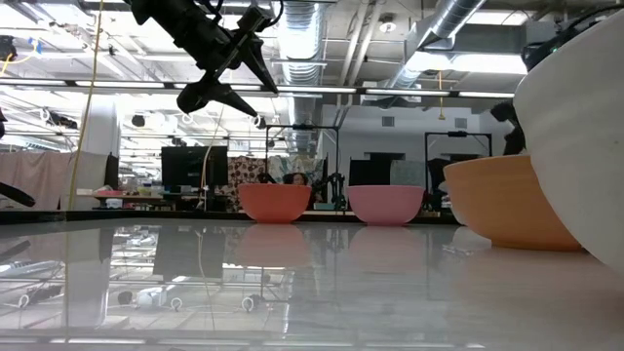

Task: Nest bowls inside each other
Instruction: Stack the blue patterned bowl on top of the blue patterned bowl

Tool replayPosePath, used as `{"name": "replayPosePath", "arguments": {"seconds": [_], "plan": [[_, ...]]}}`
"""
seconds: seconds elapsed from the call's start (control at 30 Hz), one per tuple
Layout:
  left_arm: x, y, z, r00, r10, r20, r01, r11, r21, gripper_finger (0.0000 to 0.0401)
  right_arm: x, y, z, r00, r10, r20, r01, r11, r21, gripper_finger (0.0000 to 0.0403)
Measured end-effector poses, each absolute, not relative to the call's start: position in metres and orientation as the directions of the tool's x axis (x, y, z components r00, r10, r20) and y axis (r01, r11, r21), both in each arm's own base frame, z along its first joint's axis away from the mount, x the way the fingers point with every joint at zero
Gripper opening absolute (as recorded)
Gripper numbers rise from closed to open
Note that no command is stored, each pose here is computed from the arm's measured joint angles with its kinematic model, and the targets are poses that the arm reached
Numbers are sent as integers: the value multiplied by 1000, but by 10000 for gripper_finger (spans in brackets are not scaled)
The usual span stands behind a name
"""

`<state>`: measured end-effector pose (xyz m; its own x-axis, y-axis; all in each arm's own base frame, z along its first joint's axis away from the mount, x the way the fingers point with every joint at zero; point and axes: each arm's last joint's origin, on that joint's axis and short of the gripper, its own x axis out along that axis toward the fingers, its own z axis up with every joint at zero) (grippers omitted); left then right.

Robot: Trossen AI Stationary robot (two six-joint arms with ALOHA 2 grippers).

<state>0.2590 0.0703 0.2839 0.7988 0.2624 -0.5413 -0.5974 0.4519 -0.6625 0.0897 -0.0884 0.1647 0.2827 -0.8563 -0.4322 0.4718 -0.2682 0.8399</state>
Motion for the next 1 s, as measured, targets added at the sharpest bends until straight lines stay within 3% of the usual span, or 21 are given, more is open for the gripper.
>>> {"name": "replayPosePath", "arguments": {"seconds": [0.2, 0.47, 0.8, 1.0], "plan": [[259, 70, 284, 799, 262, -541, -597, 450, -664, 219, 92, -87, 159, 335, -803, -492, 494, -295, 818, 90], [259, 70, 284, 799, 264, -541, -598, 450, -663, 219, 96, -84, 162, 373, -801, -468, 496, -254, 830, 90], [259, 71, 284, 793, 280, -541, -606, 452, -655, 219, 87, -87, 155, 194, -845, -499, 560, -322, 763, 90], [259, 71, 284, 793, 280, -541, -606, 452, -655, 219, 87, -88, 149, 168, -818, -550, 583, -368, 725, 90]]}}
